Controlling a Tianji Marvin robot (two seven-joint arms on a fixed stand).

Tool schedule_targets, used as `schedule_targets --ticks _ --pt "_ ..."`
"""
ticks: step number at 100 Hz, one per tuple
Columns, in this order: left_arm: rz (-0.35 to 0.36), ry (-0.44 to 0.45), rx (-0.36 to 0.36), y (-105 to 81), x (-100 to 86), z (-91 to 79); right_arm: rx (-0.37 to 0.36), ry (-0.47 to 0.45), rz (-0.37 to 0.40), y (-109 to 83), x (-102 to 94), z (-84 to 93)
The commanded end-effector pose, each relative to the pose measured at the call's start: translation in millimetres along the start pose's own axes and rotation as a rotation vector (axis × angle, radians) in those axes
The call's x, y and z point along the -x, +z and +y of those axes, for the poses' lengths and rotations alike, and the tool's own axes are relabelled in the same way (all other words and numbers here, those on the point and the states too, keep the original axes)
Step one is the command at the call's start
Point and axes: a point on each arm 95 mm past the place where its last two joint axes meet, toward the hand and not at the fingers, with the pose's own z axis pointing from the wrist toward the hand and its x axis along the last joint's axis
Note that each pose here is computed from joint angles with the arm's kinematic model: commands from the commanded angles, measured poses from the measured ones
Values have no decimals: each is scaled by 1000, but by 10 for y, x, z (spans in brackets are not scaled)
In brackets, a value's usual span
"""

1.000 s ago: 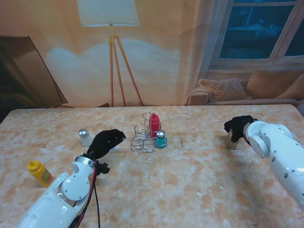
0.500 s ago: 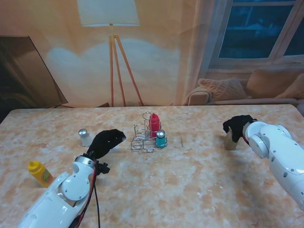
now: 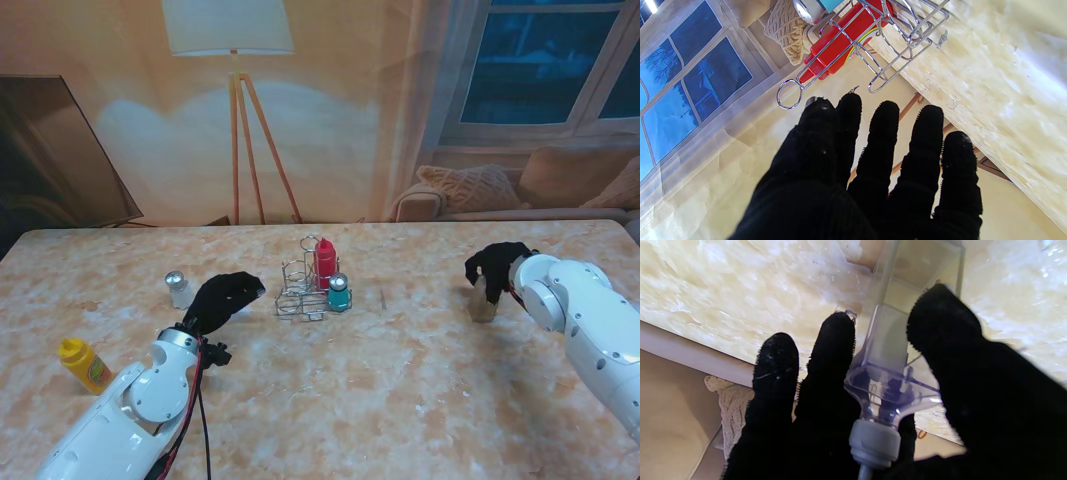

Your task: Place the seasoning bottles into the rack

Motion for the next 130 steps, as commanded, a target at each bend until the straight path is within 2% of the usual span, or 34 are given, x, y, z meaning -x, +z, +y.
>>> schedule_targets --ticks 1,25,65,77,101,130 --pt "0 -2 13 1 -8 19 -38 4 17 -1 -119 -115" --pt "-1 -3 14 3 -10 21 -25 4 15 -65 -166 -6" --pt "1 -2 14 4 -10 21 32 -23 26 -182 -328 313" --pt "1 -2 13 3 -9 20 44 -28 33 -219 -429 427" --pt "2 -2 12 3 -7 14 99 -42 0 -289 -696 653" --pt "3 -1 9 0 -5 7 170 -13 14 -359 -1019 853"
